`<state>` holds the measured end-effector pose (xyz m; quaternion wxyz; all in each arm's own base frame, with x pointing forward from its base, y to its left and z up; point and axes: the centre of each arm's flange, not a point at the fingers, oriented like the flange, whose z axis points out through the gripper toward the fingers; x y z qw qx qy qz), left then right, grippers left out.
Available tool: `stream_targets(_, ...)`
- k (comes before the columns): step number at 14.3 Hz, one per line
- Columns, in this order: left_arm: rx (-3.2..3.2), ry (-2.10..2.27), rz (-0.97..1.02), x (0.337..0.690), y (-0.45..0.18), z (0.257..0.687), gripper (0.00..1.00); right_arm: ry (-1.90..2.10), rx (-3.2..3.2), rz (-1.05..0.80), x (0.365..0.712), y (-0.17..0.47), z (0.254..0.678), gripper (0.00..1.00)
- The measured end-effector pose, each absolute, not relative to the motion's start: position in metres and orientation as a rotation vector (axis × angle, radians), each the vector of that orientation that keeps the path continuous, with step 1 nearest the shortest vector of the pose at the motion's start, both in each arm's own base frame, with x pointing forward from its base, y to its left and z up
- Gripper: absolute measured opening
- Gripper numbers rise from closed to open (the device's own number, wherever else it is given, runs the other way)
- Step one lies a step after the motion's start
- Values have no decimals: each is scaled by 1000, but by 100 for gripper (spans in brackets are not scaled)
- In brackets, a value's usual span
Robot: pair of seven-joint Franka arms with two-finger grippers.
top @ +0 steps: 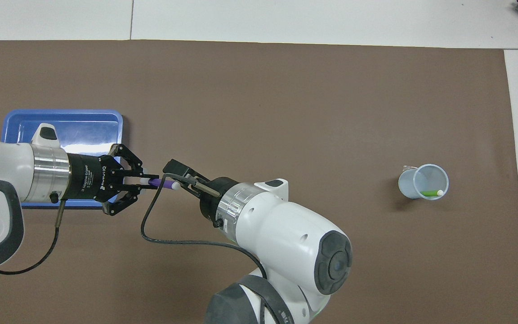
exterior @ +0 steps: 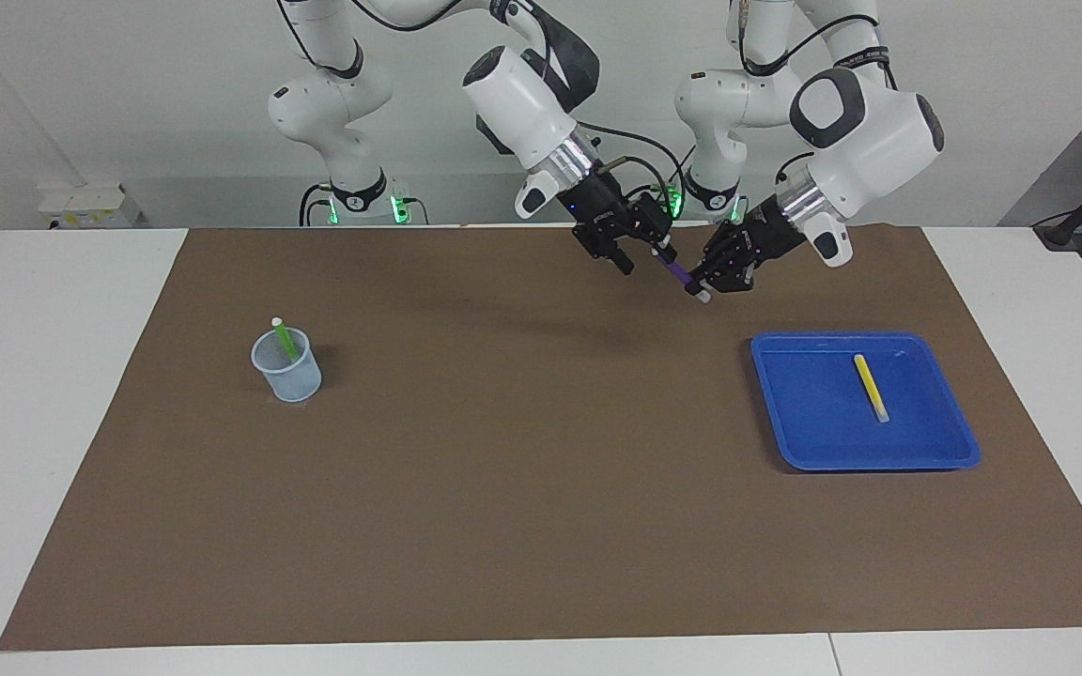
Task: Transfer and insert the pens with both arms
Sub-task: 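Close the right gripper on the purple pen and open the left gripper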
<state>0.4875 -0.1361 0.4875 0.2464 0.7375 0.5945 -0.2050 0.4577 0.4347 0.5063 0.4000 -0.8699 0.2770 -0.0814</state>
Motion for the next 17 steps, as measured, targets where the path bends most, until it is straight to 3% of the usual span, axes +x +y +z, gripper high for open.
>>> stream_targets(4, 1999, 1639, -552, 484, -140, 488, 16, 697, -2195, -208, 458, 436, 510, 90)
stream_targets(5, 1995, 1642, -551, 484, -140, 488, 16, 697, -2195, -208, 458, 436, 510, 81)
stream_targets(8, 1988, 1645, -547, 483, -140, 492, 16, 698, -2197, -207, 458, 437, 509, 78)
stream_targets(11, 1987, 1645, -544, 482, -139, 493, 16, 697, -2198, -205, 458, 437, 508, 79)
stream_targets(12, 1986, 1645, -543, 482, -139, 494, 16, 696, -2198, -205, 457, 438, 508, 71)
stream_targets(14, 1983, 1646, -543, 482, -139, 495, 16, 695, -2198, -204, 457, 438, 508, 65)
stream_targets(16, 1981, 1647, -544, 481, -139, 495, 16, 695, -2198, -204, 457, 438, 508, 41)
stream_targets(17, 1981, 1647, -544, 481, -139, 495, 16, 695, -2198, -204, 457, 438, 508, 40)
